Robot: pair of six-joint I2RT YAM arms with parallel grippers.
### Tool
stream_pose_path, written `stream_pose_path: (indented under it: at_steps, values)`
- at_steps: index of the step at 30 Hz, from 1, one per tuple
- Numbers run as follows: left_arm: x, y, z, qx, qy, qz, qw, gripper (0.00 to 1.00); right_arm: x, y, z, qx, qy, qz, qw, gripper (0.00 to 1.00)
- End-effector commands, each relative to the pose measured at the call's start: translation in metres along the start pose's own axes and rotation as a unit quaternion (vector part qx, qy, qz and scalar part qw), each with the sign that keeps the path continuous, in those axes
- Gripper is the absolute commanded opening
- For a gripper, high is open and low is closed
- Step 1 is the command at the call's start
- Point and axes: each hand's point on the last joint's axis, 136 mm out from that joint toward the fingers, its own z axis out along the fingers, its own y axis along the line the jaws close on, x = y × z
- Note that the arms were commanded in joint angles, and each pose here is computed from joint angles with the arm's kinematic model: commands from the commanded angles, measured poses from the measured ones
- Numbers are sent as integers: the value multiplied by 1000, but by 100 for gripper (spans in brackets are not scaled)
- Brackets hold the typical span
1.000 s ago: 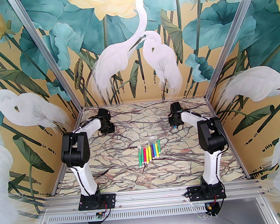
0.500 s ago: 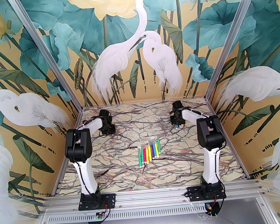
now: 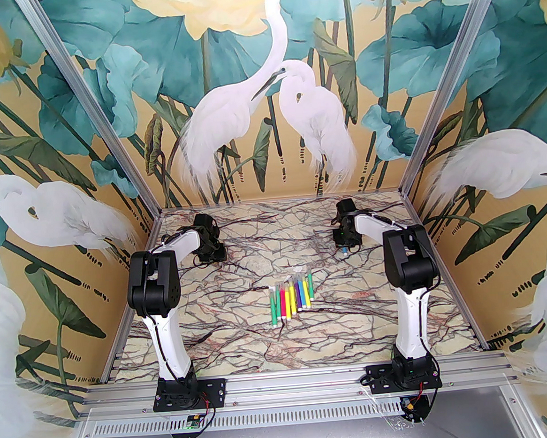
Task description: Open the pen caps
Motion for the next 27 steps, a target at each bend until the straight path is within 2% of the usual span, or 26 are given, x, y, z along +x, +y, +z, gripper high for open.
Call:
stream_pose_path:
  at_steps: [1, 13, 17, 20, 27]
  values:
    - [10, -1, 12, 12, 24, 4, 1000, 23, 3, 0, 3, -3, 11, 12, 1000, 25]
    - [8, 0, 7, 9, 15, 4, 1000, 30, 3, -1, -5, -5, -1, 17, 1000, 31]
    - [3, -1, -3, 12, -8, 5, 1000, 44, 0, -6, -18, 11, -15, 11, 1000, 39]
    - [-2, -4, -14, 16, -29, 2, 999, 51, 0, -7, -29, 11, -20, 6, 1000, 41]
    - [-12, -13, -48, 33, -73, -1, 997, 60, 5, 11, -65, -2, -46, -20, 999, 48]
